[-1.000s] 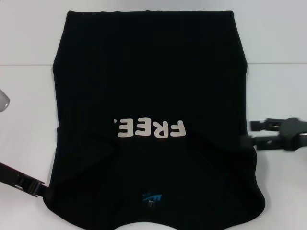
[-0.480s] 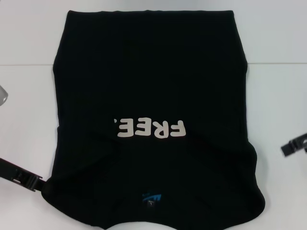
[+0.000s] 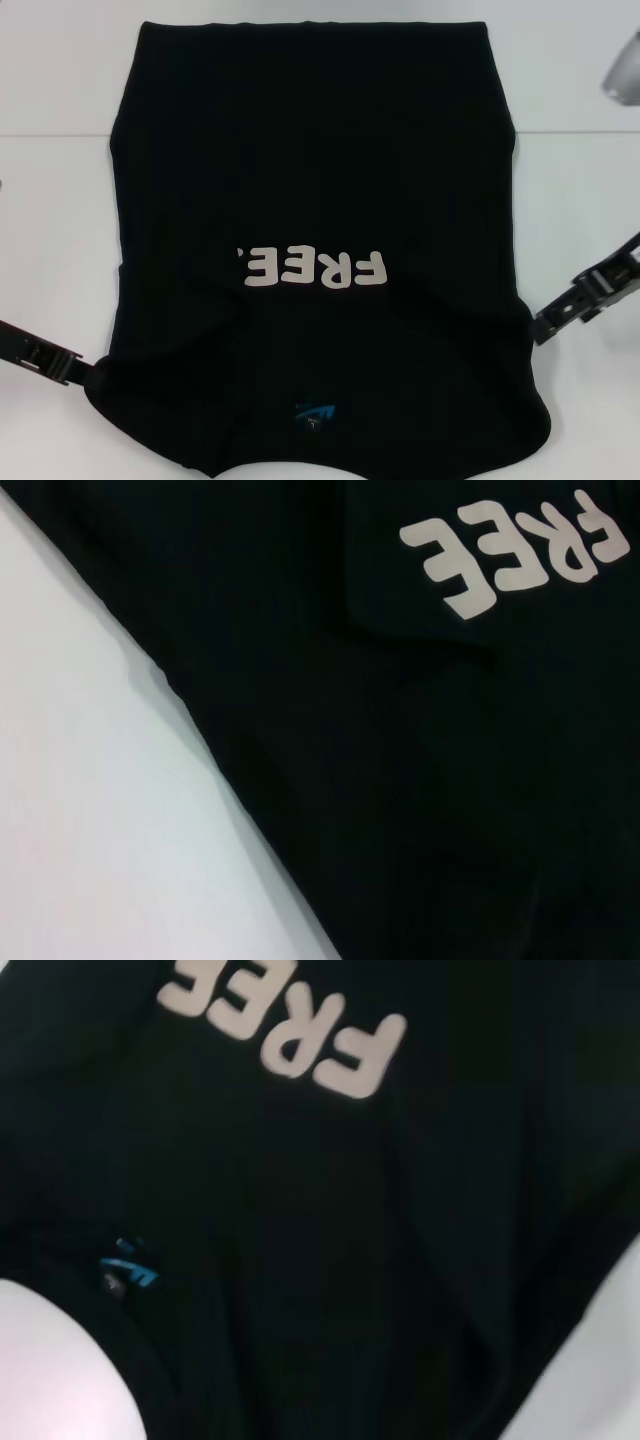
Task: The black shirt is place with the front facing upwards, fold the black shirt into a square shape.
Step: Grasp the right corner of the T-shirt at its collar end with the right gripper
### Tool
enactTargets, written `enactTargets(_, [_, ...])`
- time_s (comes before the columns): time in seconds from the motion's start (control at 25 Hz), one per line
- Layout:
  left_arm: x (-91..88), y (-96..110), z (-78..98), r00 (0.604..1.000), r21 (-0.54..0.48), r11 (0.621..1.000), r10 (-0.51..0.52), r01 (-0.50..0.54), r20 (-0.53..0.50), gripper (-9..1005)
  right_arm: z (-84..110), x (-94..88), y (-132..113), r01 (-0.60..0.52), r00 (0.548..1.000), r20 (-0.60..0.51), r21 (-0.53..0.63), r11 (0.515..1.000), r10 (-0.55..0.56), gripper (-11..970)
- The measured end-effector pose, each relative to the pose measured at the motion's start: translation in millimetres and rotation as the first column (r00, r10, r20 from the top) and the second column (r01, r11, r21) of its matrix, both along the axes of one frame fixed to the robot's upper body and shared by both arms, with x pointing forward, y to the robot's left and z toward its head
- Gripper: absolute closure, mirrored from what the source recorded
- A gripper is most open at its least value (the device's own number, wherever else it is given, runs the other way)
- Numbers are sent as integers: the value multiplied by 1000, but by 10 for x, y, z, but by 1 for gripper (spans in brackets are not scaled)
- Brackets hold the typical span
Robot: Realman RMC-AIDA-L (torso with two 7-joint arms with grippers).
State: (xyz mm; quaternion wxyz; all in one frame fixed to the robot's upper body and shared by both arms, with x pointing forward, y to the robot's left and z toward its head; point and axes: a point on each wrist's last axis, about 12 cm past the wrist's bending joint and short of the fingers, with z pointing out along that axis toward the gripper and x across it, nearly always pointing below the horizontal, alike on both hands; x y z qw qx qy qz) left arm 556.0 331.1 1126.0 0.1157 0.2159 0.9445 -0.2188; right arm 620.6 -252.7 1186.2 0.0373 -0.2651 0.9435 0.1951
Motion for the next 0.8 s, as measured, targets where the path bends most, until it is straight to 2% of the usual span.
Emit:
enactTargets(0.32, [-5,-13,-14,1000,-5,1000,-6,6,-9,978,-94,-15,309,-10,999,-34,-21,1000,9,47])
enactTargets(0.8, [-14,-31,-31,1000,-8,1000,-12,12,-19,977,-278,-117,264,26,996,-84,-30,999,-29,138])
